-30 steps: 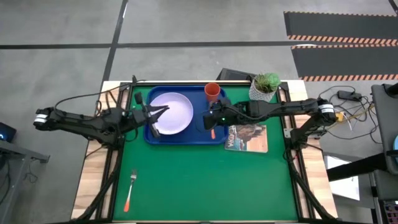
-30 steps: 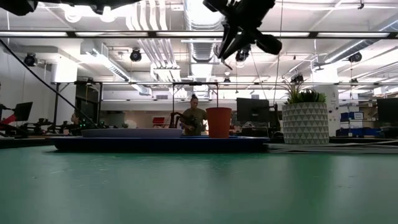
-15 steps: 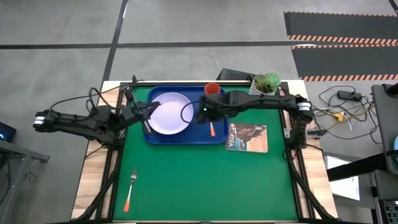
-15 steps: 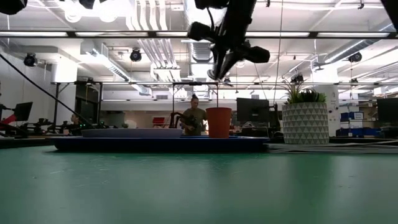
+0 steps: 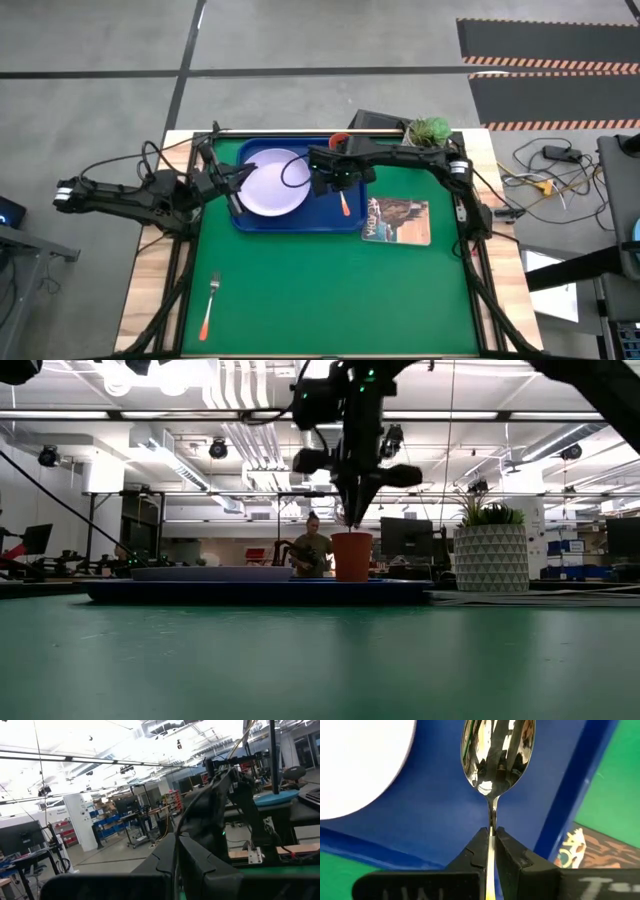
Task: Pick and place plate/cup/fork/spoon on tray
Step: Put the orange spoon on the blue serving tray to the right of the white plate
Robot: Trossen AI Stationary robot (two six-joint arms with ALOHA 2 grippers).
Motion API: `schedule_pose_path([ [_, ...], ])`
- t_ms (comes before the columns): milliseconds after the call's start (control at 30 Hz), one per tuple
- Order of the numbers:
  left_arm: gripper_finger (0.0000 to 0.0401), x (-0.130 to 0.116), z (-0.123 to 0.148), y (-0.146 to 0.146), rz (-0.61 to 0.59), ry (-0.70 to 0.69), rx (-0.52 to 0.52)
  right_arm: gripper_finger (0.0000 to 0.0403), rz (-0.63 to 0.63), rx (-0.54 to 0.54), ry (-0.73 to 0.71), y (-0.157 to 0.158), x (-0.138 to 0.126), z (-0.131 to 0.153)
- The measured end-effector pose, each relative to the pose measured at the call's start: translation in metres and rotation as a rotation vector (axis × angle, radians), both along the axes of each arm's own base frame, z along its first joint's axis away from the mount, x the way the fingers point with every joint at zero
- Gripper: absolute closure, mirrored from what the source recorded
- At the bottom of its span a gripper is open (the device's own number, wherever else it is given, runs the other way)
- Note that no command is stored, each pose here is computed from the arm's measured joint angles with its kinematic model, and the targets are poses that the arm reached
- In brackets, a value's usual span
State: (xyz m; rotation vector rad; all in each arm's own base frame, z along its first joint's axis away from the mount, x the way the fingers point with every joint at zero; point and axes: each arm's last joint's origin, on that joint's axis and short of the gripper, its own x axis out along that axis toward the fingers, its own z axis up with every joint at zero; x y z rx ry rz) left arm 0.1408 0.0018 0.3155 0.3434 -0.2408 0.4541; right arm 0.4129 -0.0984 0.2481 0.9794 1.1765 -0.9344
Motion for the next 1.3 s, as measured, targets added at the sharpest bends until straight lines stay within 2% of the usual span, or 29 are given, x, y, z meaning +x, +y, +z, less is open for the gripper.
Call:
schedule_pose_path([
  [300, 0.04, 0.001, 0.0, 0.0, 0.0, 0.002, 0.0, 0.0391, 0.012, 0.096, 0.097, -0.007, 0.007, -0.036],
  [667, 0.04, 0.0, 0.0, 0.0, -0.014, -0.017, -0.04, 0.0391, -0.034, 0.106, 0.133, -0.024, -0.002, -0.051],
  [867, 0.04, 0.0, -0.001, 0.0, -0.014, -0.01, -0.039, 0.0391, -0.064, 0.096, 0.115, -0.029, -0.002, -0.054],
  [1300, 0.04, 0.0, -0.001, 0.0, -0.014, -0.01, -0.039, 0.0391, -0.098, 0.1, 0.123, -0.034, -0.009, -0.079],
])
